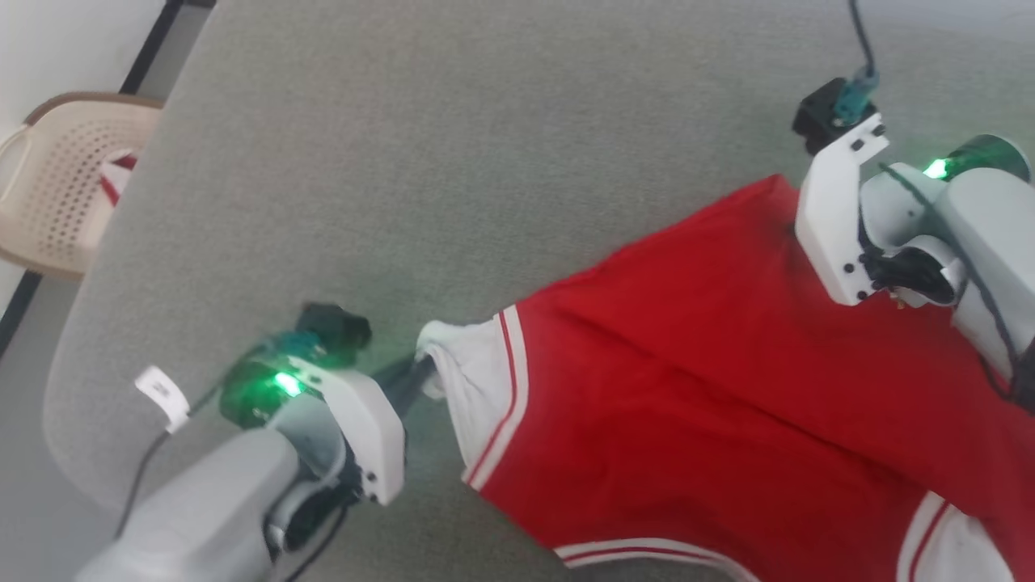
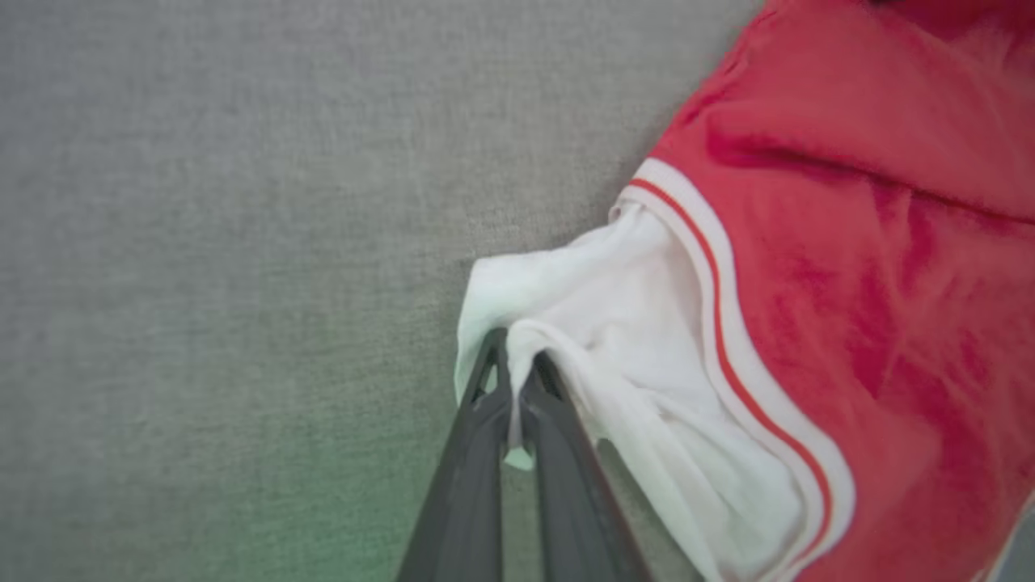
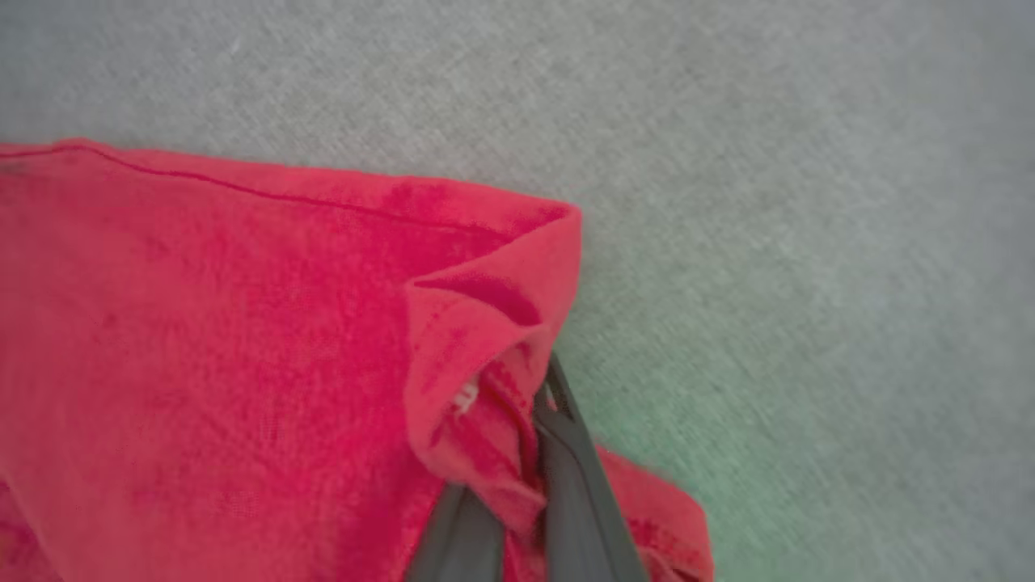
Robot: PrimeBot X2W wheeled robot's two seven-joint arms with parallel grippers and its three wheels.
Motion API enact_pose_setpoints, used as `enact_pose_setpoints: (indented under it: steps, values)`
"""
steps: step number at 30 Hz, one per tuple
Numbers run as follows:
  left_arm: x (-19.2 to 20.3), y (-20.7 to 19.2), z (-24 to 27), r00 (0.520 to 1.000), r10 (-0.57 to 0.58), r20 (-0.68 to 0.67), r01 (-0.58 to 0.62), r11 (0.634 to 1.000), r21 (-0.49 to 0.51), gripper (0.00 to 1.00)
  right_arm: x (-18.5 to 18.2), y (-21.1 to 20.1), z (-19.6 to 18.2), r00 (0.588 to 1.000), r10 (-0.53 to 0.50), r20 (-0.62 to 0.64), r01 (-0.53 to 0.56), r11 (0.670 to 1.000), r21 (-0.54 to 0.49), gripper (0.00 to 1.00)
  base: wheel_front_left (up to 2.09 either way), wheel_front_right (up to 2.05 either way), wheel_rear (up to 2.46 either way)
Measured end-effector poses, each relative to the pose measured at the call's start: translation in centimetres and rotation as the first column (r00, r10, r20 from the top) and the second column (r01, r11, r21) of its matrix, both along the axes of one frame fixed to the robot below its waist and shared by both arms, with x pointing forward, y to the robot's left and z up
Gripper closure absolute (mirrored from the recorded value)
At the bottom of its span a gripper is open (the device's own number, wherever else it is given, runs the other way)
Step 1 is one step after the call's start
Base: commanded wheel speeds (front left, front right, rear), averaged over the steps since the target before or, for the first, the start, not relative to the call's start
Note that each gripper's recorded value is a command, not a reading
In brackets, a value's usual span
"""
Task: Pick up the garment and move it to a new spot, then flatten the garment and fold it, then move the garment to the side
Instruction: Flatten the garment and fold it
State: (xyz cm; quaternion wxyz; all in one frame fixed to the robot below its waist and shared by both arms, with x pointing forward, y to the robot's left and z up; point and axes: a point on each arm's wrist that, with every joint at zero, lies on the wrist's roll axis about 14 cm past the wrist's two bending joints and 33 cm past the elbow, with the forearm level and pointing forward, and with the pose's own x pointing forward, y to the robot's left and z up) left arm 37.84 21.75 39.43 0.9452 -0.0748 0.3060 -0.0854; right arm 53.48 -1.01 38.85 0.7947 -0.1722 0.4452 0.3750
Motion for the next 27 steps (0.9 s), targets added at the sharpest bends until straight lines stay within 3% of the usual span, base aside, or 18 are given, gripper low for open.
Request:
enact_pose_setpoints:
  steps: [5, 13, 27]
  values:
    - [2.5, 1.1, 3.1, 0.998, -0.031, 0.054, 0.029, 0.999, 0.042, 1.00, 1.0, -1.4, 3.3, 0.994, -0.046, 0.096, 0.039, 0.997, 0.067, 1.00, 0.00, 0.00, 0.00]
    - [8.5, 3.0, 13.0, 0.967, -0.129, 0.220, 0.080, 0.972, 0.220, 1.00, 2.2, -5.2, 10.8, 0.949, -0.124, 0.289, 0.082, 0.985, 0.152, 1.00, 0.00, 0.00, 0.00]
    - [14.7, 1.6, 29.7, 0.859, -0.217, 0.464, 0.049, 0.936, 0.348, 1.00, 1.1, -11.4, 25.6, 0.776, -0.242, 0.582, 0.100, 0.959, 0.266, 1.00, 0.00, 0.00, 0.00]
